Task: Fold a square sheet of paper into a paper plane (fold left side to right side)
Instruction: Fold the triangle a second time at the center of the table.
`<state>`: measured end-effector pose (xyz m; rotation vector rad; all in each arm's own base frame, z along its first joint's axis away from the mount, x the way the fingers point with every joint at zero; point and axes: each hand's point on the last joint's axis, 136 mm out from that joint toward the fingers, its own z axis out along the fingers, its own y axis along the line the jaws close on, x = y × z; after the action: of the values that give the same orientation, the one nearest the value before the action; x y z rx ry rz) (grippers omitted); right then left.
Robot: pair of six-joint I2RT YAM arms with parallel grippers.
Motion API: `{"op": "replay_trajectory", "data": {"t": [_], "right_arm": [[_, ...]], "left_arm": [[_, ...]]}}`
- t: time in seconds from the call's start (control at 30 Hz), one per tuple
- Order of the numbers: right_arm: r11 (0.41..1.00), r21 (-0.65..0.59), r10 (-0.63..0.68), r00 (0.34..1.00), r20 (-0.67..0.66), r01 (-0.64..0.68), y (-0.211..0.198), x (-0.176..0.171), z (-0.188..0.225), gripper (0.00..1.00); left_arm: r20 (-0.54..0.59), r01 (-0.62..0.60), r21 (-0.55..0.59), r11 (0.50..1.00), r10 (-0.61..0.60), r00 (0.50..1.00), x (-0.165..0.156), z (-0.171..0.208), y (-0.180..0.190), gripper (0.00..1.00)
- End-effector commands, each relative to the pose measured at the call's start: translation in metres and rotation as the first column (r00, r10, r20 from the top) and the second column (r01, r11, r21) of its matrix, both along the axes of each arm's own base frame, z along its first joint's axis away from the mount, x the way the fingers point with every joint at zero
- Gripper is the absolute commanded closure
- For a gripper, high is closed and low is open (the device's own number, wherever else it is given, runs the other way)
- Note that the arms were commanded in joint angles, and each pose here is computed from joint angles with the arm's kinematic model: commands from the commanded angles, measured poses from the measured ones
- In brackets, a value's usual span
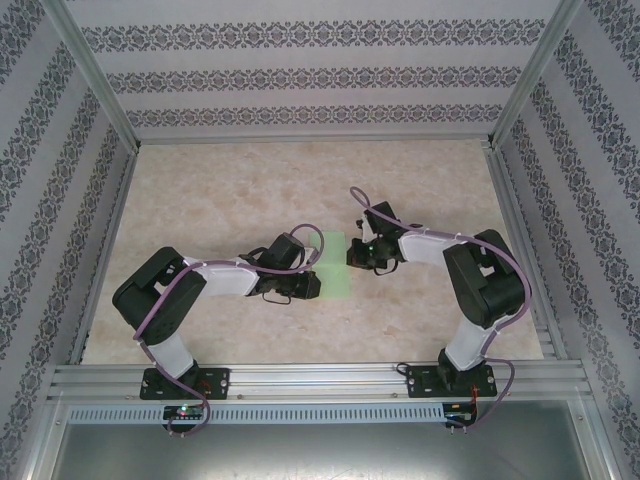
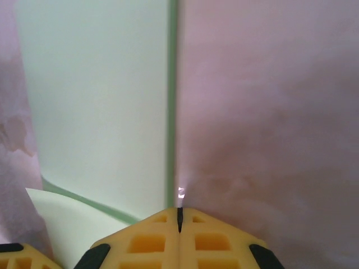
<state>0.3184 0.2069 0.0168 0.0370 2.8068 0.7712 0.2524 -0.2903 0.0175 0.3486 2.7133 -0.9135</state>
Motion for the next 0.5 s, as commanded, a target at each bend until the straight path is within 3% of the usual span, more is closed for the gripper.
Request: {"op": "replay_trajectory", "data": {"t": [0.0,0.23,0.47], "right_arm": [[0.998,-0.05,-0.029,0.999,0.015,0.029,-0.019,0.011,-0.001,1.0],[0.999,0.044,-0.019,0.996,0.084,0.016,-0.007,0.0,0.037,1.0],[0.986,0.152,0.061,0.998,0.019,-0.063,0.036,-0.027,0.027,1.0]], "left_arm": [[-0.065,-0.004,0.124,0.992,0.013,0.998,-0.017,-0.029,0.022,0.85],[-0.051,-0.008,0.108,0.994,0.014,0.999,-0.013,-0.023,0.018,0.86],[-0.05,0.0,0.106,0.994,0.006,0.999,-0.012,-0.023,0.015,0.86]]}}
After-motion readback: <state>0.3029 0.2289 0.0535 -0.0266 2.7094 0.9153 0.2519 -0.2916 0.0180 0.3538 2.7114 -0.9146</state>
